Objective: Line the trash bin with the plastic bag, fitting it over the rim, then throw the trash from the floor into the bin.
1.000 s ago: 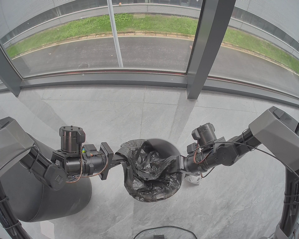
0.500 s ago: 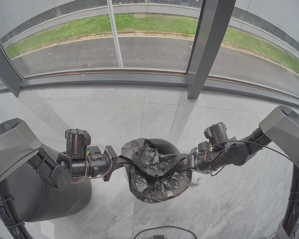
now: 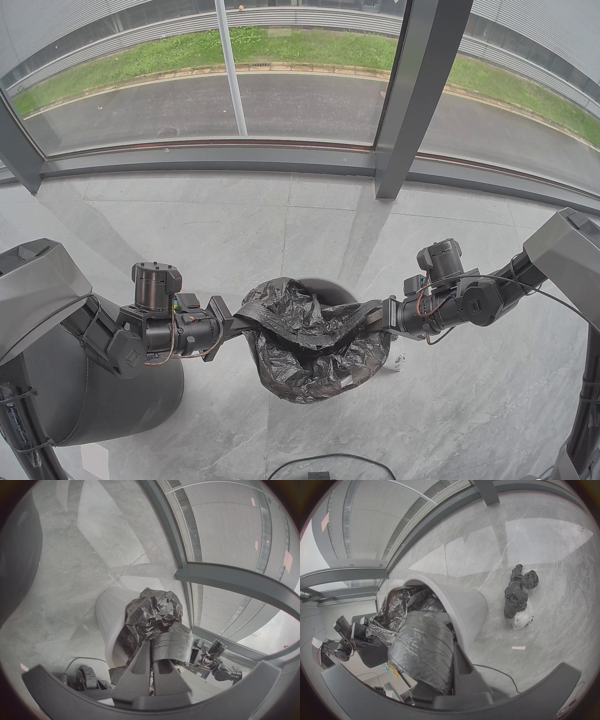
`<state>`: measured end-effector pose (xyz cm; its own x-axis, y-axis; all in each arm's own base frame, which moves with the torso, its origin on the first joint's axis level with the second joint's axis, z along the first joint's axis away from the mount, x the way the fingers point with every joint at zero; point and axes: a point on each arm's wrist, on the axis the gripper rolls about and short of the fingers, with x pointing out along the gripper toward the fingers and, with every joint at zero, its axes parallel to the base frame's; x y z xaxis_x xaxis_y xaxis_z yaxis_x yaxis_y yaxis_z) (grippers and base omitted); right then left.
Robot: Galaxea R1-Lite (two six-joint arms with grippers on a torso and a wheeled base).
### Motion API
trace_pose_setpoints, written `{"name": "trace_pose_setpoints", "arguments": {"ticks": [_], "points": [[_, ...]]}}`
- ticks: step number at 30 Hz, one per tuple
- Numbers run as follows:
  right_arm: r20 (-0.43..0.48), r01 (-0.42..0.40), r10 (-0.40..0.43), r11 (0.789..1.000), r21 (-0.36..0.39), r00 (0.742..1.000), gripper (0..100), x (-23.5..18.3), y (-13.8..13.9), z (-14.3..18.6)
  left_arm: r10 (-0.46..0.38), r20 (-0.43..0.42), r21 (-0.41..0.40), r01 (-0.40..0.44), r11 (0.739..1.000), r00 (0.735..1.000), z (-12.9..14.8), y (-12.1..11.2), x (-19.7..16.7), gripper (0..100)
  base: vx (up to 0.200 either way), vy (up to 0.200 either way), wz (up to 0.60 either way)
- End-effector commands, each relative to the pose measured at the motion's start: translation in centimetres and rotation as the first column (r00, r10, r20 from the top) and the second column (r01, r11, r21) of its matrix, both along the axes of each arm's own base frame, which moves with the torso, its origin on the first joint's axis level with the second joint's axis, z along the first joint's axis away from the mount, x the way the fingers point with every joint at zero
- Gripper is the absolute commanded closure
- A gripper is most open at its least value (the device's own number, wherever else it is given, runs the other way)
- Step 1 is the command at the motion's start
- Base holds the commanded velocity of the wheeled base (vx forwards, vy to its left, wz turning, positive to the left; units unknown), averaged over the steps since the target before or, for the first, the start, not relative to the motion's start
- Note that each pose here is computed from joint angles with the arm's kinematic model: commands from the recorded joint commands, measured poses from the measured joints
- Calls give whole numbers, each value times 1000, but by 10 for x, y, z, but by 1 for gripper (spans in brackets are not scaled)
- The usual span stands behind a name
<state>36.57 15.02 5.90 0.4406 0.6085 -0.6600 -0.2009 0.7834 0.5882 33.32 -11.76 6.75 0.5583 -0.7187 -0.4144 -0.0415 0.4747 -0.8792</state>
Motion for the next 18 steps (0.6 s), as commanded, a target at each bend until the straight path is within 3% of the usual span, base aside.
{"name": "trace_pose_setpoints", "arguments": {"ticks": [1,13,18], "points": [[3,8,-8,1000,2,1000,100,6,-1,-4,10,8,31,-10,999,1000,-7,7,4,100,0,0,0],[15,23,-23,1000,2,1000,100,15,-2,-6,20,61,105,-26,994,998,-15,26,10,100,0,0,0],[39,71,-69,997,-41,997,100,19,-3,-7,4,70,119,-13,993,998,-19,24,11,100,0,0,0]]}}
